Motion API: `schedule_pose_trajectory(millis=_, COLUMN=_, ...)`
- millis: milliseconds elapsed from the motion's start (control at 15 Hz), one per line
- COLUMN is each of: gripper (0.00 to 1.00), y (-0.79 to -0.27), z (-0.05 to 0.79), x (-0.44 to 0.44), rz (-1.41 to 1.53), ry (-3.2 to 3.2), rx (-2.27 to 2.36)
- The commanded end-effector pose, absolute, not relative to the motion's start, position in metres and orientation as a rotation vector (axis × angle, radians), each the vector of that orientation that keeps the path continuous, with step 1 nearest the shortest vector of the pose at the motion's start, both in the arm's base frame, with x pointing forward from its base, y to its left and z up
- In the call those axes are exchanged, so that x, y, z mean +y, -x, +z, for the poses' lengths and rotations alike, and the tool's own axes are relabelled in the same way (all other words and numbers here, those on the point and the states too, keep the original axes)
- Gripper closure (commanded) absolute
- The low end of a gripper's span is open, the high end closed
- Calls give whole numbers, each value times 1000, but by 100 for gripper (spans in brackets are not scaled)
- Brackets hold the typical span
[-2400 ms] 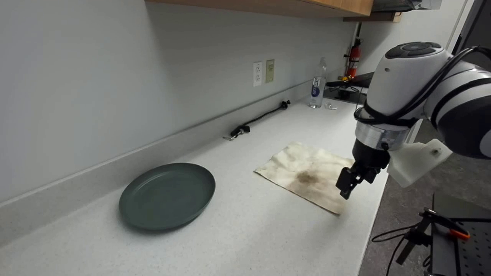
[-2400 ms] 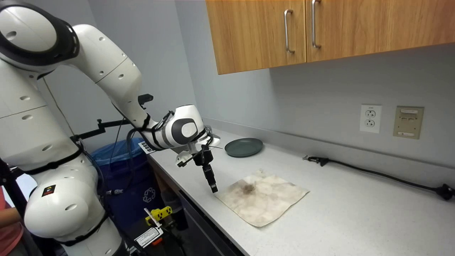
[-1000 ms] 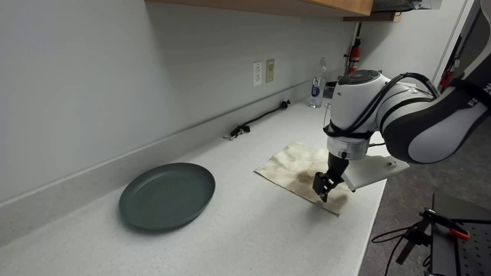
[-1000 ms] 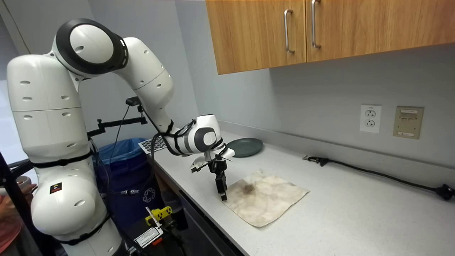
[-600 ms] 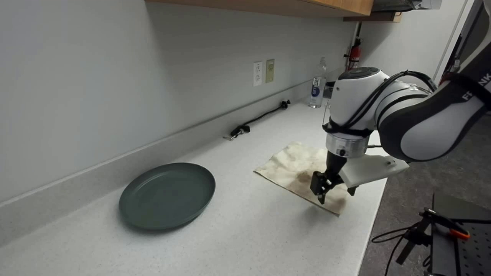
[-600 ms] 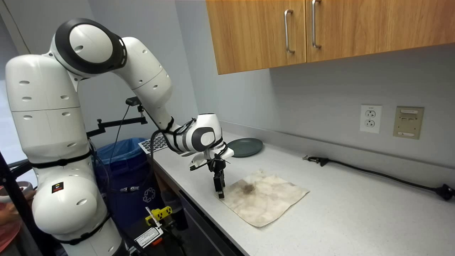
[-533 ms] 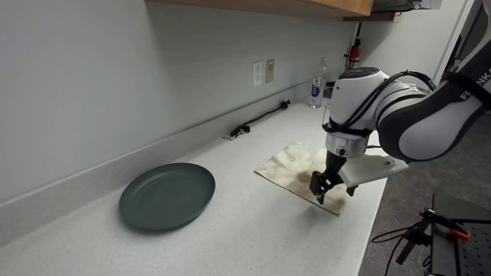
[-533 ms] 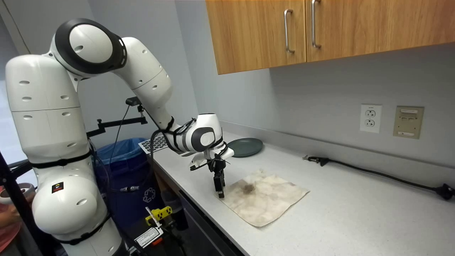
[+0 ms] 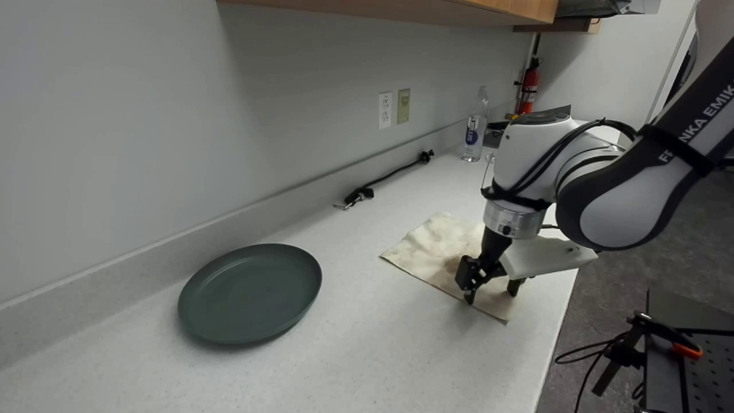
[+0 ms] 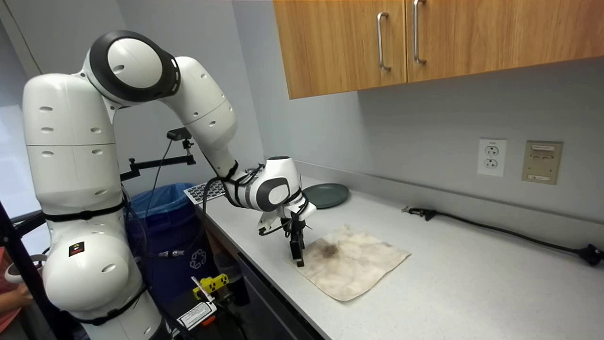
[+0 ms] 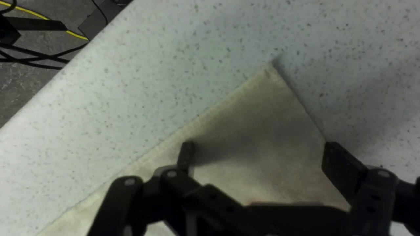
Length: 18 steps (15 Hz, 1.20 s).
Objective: Fold the towel once
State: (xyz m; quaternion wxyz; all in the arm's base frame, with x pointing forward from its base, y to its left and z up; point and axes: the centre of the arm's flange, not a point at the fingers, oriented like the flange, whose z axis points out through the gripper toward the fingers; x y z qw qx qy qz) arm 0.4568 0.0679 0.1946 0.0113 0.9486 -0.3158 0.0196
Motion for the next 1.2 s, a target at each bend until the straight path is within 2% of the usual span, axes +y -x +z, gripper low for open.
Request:
schedule_pose_trajectory(millis=0, gripper=17, y=-457, z=174, x=65, rz=42, ry=-2988, rx=-999)
schedule_pose_trajectory(millis=667, gripper=95, y=-459, z=197, x=71, rz=13, ry=-3003, rx=-1022)
schedule_pose_trajectory(millis=800, gripper=100, y=-457, z=205, x=76, rz=-15, ry=-3017, rx=-1011)
schedule_pose_trajectory(millis=1000, gripper=98, y=-451, z=220, x=88, rz=-158, ry=-3085, rx=-930)
schedule_pose_trajectory(millis=1133, gripper=100, y=-448, z=230, x=101, rz=-302, ry=-3163, rx=-838)
